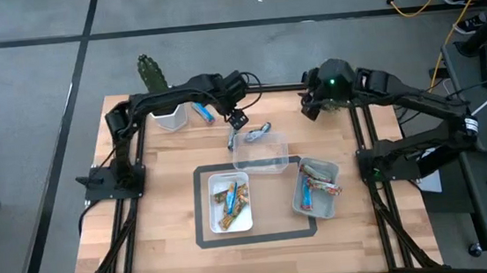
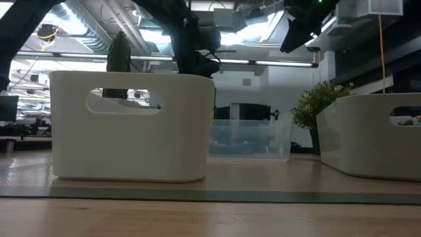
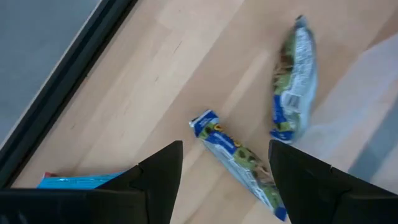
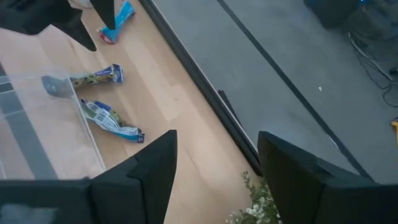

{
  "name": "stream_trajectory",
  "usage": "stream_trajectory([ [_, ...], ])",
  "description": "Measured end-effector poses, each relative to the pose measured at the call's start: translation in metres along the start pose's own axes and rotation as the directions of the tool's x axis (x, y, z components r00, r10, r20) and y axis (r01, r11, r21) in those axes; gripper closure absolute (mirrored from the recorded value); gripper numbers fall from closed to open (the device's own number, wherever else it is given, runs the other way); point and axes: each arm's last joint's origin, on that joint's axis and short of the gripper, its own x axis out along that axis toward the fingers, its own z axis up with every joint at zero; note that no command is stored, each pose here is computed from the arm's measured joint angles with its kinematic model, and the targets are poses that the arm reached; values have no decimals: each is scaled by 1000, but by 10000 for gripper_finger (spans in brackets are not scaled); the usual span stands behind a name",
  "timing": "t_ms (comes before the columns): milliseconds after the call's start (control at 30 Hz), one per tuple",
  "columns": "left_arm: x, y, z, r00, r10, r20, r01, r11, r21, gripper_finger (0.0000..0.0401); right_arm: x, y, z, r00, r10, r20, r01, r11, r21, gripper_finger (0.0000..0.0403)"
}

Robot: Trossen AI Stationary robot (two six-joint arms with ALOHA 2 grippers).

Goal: Pick and place Granola Bars by type
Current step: Put the left blue granola bar into the transparent bin

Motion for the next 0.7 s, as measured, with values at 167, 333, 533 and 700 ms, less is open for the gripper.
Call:
stream_trajectory([
  [167,23,0,0,999,29,-44,-29,1000,1,172,4,-9,0,1000,16,-5,-16,1000,8,179],
  [333,46,-1,-1,995,36,-88,-36,999,-4,172,6,-15,0,1000,26,6,-26,1000,-6,179],
  [533,68,-3,-3,992,34,-124,-37,999,-20,172,7,-20,0,999,33,12,-33,999,-18,179],
  [700,79,-3,-6,987,35,-156,-39,999,-27,172,7,-21,0,1000,28,10,-28,999,-20,179],
])
